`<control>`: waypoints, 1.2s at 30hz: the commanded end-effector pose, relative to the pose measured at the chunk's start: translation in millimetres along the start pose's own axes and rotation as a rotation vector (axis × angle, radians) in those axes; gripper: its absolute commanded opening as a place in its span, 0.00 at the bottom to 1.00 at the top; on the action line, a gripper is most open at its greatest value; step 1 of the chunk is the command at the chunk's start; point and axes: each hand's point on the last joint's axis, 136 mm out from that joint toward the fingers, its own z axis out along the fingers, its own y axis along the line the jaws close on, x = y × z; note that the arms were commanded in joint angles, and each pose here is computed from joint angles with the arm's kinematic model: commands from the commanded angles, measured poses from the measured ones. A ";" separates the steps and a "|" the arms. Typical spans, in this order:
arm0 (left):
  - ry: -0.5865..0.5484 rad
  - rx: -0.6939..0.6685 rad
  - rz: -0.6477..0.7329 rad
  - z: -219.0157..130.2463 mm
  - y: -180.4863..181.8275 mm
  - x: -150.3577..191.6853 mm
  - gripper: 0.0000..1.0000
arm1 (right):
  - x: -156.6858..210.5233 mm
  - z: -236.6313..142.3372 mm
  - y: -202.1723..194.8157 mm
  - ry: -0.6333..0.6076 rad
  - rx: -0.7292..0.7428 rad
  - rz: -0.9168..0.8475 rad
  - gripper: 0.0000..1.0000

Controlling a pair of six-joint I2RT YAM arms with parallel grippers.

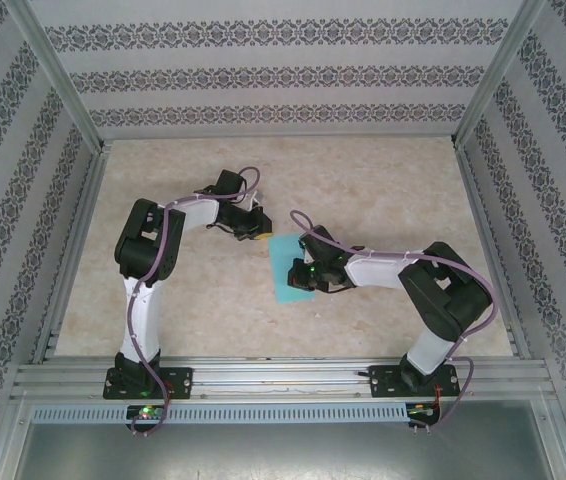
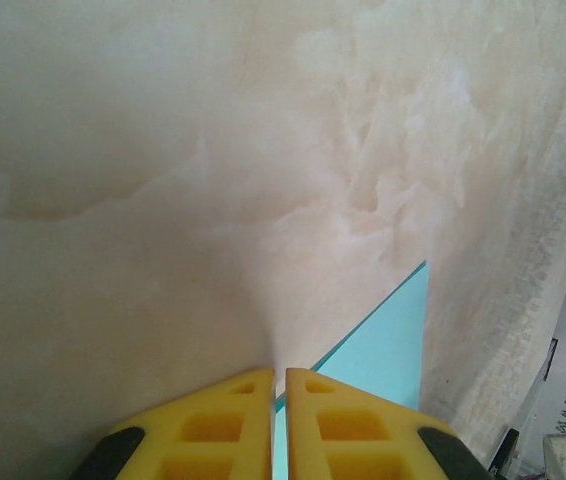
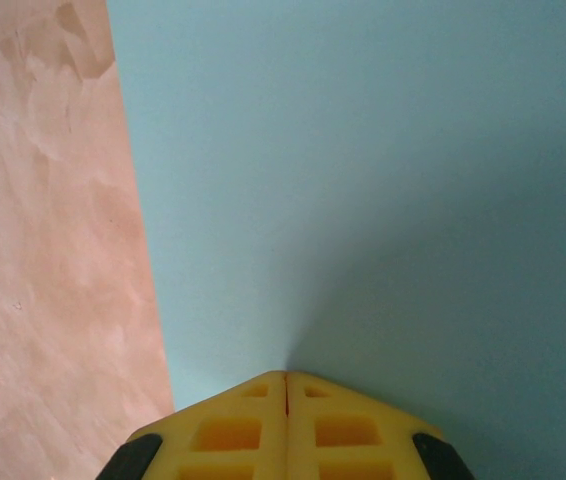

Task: Fold a paper plane with a square sheet of paper (fold left side to right side)
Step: First fold the square sheet of paper in half at the center of the table, then fold the triangle a second time at the center of the table.

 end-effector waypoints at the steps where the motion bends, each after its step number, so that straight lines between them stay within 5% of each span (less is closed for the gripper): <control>1: -0.197 -0.128 0.090 -25.5 27.9 -47.4 0.13 | 31.7 7.4 -49.5 0.047 0.173 0.090 0.00; 8: -0.296 -0.116 0.161 -82.0 -12.5 -44.6 0.15 | 25.9 10.7 -35.2 -0.001 0.127 0.106 0.00; 12: -0.292 -0.043 0.136 -90.4 -25.9 -14.1 0.15 | 24.5 13.6 -34.5 -0.012 0.126 0.110 0.00; 20: -0.177 0.070 0.085 -51.7 -42.7 49.9 0.14 | 22.5 16.3 -33.4 -0.021 0.128 0.102 0.00; 36: -0.071 -0.027 0.056 3.3 -11.4 62.8 0.13 | 22.5 17.5 -25.6 0.004 0.106 0.062 0.00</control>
